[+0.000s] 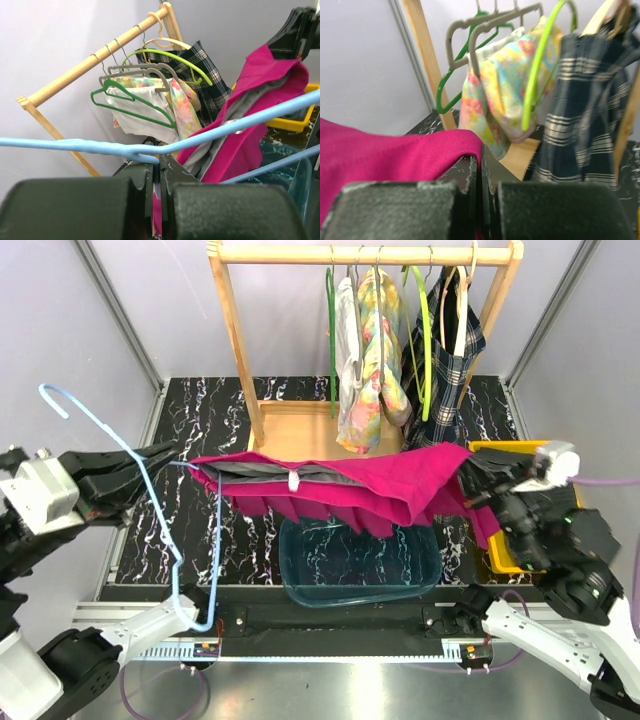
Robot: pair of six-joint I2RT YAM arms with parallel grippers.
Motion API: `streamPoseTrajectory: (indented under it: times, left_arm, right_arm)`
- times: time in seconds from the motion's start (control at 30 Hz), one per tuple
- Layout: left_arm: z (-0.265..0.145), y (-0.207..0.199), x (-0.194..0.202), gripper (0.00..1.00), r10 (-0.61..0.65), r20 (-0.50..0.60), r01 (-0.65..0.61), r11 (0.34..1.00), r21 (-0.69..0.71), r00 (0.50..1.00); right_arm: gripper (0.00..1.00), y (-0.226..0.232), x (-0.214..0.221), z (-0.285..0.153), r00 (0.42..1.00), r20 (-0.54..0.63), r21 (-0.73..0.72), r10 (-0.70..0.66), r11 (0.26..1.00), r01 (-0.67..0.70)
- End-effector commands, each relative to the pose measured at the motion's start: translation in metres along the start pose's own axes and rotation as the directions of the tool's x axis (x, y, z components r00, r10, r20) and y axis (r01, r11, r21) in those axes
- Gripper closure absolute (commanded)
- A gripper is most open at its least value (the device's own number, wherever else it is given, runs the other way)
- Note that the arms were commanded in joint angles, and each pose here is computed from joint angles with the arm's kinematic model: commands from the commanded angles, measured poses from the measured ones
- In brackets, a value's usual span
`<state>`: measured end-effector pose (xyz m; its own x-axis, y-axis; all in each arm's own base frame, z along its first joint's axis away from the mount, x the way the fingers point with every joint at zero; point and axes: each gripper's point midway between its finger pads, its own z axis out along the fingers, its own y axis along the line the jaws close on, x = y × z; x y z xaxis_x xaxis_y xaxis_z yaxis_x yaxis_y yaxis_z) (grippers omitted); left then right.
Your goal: Remove the skirt from the hanger
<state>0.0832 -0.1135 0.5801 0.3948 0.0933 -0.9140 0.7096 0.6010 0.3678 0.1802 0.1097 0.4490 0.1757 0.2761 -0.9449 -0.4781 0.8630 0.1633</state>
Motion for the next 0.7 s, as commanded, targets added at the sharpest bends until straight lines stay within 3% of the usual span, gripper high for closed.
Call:
streamPoseTrajectory:
  times: [0.0, 0.07, 0.1, 0.13, 0.2, 0.23, 0.27, 0.33, 0.43, 0.5, 0.57, 0.6, 0.63, 0.67]
  left_arm:
    - [0.028, 0.016, -0.019, 1.00, -0.045, 0.094, 0.048, 0.998, -0.033, 0.995]
    - [0.051, 0.002, -0.025, 1.00, -0.114, 0.120, 0.103, 0.990, 0.093, 0.986]
    - [0.055, -0.002, -0.045, 1.00, -0.205, 0.167, 0.182, 0.973, 0.139, 0.964]
    - [0.079, -0.001, -0.041, 1.00, -0.278, 0.139, 0.251, 0.950, 0.186, 0.950]
    - [0.087, -0.010, -0.070, 1.00, -0.403, 0.167, 0.341, 0.888, 0.310, 0.900]
    - [0.112, -0.005, -0.062, 1.00, -0.443, 0.135, 0.382, 0.864, 0.327, 0.886]
    - [0.110, -0.004, -0.081, 1.00, -0.438, 0.182, 0.356, 0.864, 0.357, 0.880]
    - [0.130, 0.002, -0.080, 1.00, -0.446, 0.178, 0.358, 0.855, 0.376, 0.877]
    - [0.122, 0.019, -0.093, 1.00, -0.393, 0.260, 0.316, 0.903, 0.293, 0.882]
    - [0.128, 0.032, -0.073, 1.00, -0.372, 0.266, 0.322, 0.922, 0.213, 0.889]
    - [0.110, 0.052, -0.046, 1.00, -0.291, 0.299, 0.297, 0.954, 0.026, 0.909]
    - [0.081, 0.054, -0.049, 1.00, -0.227, 0.327, 0.260, 0.964, -0.062, 0.917]
    - [0.083, 0.067, -0.008, 1.00, -0.238, 0.240, 0.284, 0.942, -0.179, 0.941]
    - [0.074, 0.076, 0.008, 1.00, -0.183, 0.186, 0.229, 0.938, -0.262, 0.965]
  right_arm:
    - [1.00, 0.026, -0.006, 0.035, 0.995, -0.008, -0.048, 0.104, 0.993, -0.104]
    - [1.00, 0.041, -0.005, 0.044, 0.991, -0.025, -0.107, 0.129, 0.986, -0.131]
    - [1.00, 0.048, -0.006, 0.050, 0.990, -0.023, -0.126, 0.137, 0.982, -0.139]
    - [1.00, 0.053, -0.015, 0.052, 0.989, -0.005, -0.150, 0.149, 0.977, -0.148]
    - [1.00, 0.059, -0.037, 0.055, 0.983, 0.047, -0.183, 0.179, 0.969, -0.168]
    - [1.00, 0.065, -0.046, 0.053, 0.980, 0.064, -0.217, 0.188, 0.961, -0.170]
    - [1.00, 0.067, -0.058, 0.051, 0.976, 0.089, -0.236, 0.199, 0.956, -0.174]
    - [1.00, 0.075, -0.097, 0.043, 0.963, 0.156, -0.296, 0.221, 0.940, -0.167]
    - [1.00, 0.080, -0.142, 0.029, 0.943, 0.231, -0.351, 0.242, 0.924, -0.151]
    - [1.00, 0.083, -0.160, 0.022, 0.934, 0.252, -0.378, 0.253, 0.914, -0.145]
    - [1.00, 0.088, -0.169, 0.020, 0.931, 0.253, -0.404, 0.263, 0.903, -0.145]
    - [1.00, 0.094, -0.169, 0.018, 0.934, 0.243, -0.435, 0.262, 0.890, -0.136]
    - [1.00, 0.096, -0.167, 0.021, 0.937, 0.234, -0.437, 0.259, 0.889, -0.137]
    - [1.00, 0.097, -0.169, 0.021, 0.938, 0.231, -0.438, 0.257, 0.889, -0.136]
